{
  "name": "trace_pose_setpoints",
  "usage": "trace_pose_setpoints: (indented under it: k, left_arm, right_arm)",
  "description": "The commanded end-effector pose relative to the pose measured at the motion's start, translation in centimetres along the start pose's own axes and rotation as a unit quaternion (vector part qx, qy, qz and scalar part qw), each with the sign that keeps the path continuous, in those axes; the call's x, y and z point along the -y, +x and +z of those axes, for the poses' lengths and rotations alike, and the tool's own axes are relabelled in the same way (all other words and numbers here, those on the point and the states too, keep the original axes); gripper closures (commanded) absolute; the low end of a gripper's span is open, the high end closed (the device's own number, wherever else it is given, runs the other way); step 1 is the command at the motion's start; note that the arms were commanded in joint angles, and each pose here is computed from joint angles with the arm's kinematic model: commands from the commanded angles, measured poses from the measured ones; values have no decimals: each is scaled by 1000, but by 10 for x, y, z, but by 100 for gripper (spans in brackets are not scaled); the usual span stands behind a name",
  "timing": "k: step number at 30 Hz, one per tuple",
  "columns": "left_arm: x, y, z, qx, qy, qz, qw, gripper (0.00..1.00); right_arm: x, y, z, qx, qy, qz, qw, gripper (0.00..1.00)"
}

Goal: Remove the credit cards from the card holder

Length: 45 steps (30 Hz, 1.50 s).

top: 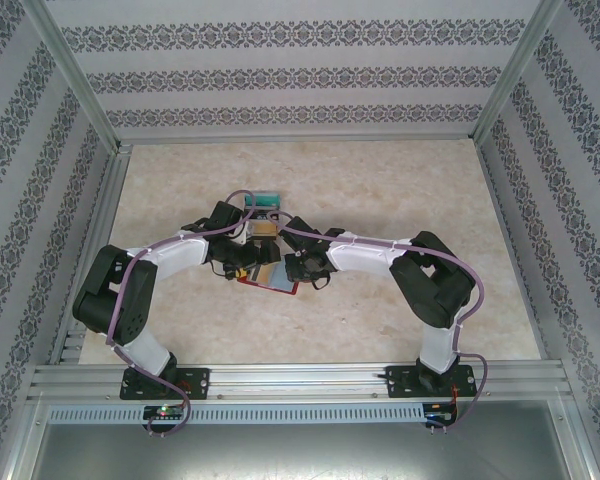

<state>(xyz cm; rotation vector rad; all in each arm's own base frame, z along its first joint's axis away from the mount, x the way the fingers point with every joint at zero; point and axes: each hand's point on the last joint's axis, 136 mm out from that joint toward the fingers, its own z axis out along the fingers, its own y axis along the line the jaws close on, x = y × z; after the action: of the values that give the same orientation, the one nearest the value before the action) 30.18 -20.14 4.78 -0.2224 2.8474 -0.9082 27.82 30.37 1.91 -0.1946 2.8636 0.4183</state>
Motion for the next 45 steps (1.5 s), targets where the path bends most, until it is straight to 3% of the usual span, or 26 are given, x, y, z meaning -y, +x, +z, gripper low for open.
trace_pose_setpoints:
  k: [1,12,18,23,28,36,39,45]
  left_arm:
    - [11,4,0,-2,19,15,1000,0]
    - [18,7,6,-17,53,3,998,1]
    - [-3,3,2,-1,-15,-1,1000,1]
    - [-9,-3,-5,14,-35,0,999,0]
    - [-7,-3,-3,12,-26,-5,1000,1]
    - [-4,-17,-25,49,-23,-13,998,6]
    - [-7,-21,-31,61,-21,-20,998,20]
    - [-15,-21,-19,51,-23,-37,998,70]
  right_arm:
    - [3,5,5,-6,-1,7,1000,72]
    - [5,7,8,-11,-4,14,1000,69]
    - [12,1,-2,4,6,18,1000,66]
    - [25,-18,-37,64,19,33,997,62]
    - [9,-30,-57,94,-33,42,994,64]
    - [-38,-32,-48,73,-136,60,986,72]
    - [-45,-29,-36,60,-161,90,981,74]
    - [-56,-29,-16,41,-217,150,964,78]
